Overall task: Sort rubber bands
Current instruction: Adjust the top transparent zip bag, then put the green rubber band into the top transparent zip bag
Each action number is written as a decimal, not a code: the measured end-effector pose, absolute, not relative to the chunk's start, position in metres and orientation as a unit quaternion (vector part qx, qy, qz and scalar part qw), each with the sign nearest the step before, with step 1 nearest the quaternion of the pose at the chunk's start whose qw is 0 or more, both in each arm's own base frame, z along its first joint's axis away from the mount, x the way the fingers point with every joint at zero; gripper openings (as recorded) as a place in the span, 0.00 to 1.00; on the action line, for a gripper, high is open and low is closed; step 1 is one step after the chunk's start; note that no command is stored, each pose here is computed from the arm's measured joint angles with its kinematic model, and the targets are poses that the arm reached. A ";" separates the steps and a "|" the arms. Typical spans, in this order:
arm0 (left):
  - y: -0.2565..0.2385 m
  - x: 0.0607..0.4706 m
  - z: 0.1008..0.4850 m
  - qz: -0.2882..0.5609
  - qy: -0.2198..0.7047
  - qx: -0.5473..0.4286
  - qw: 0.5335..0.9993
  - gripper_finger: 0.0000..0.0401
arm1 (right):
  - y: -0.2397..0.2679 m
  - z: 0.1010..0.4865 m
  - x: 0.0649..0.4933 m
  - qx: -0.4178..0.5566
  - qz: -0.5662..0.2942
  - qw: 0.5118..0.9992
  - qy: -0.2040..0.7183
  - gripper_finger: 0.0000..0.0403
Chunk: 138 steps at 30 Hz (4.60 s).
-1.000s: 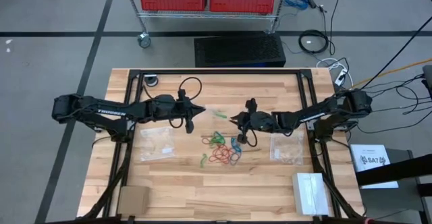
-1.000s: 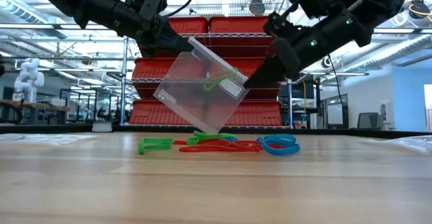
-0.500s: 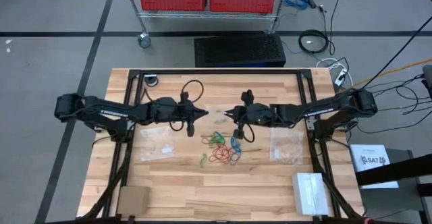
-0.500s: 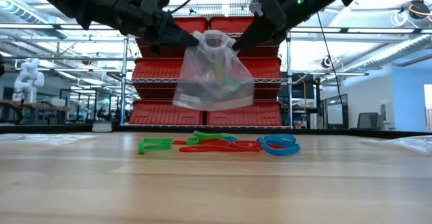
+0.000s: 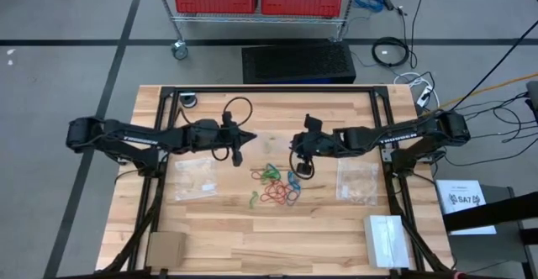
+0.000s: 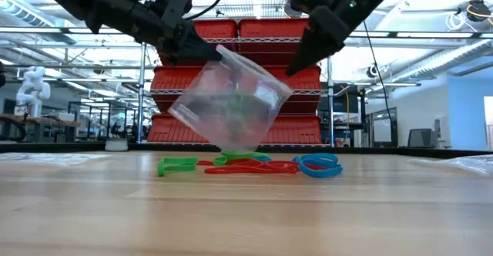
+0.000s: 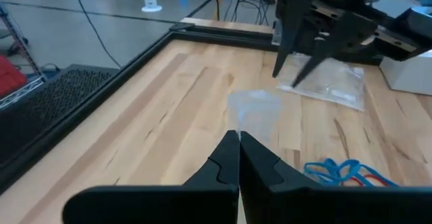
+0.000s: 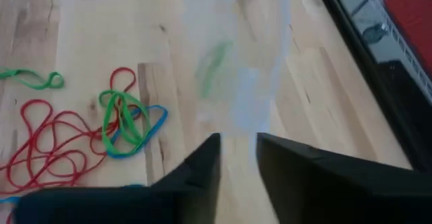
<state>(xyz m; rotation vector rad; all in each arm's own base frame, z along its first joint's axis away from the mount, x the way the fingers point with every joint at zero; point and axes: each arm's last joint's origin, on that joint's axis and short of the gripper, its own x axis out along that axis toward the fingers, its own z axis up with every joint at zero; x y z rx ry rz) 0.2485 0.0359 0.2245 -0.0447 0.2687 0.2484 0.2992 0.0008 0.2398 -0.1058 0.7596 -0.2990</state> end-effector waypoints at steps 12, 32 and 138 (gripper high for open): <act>0.044 0.244 0.224 0.141 0.147 -0.023 0.979 0.00 | 0.041 0.225 0.317 -0.012 -0.070 0.937 0.343 0.47; 0.050 0.241 0.221 0.155 0.163 -0.027 0.974 0.00 | 0.053 0.151 0.406 -0.053 -0.082 0.891 0.443 0.37; 0.050 0.241 0.220 0.152 0.171 -0.029 0.973 0.00 | 0.032 0.147 0.412 -0.002 -0.083 0.886 0.456 0.23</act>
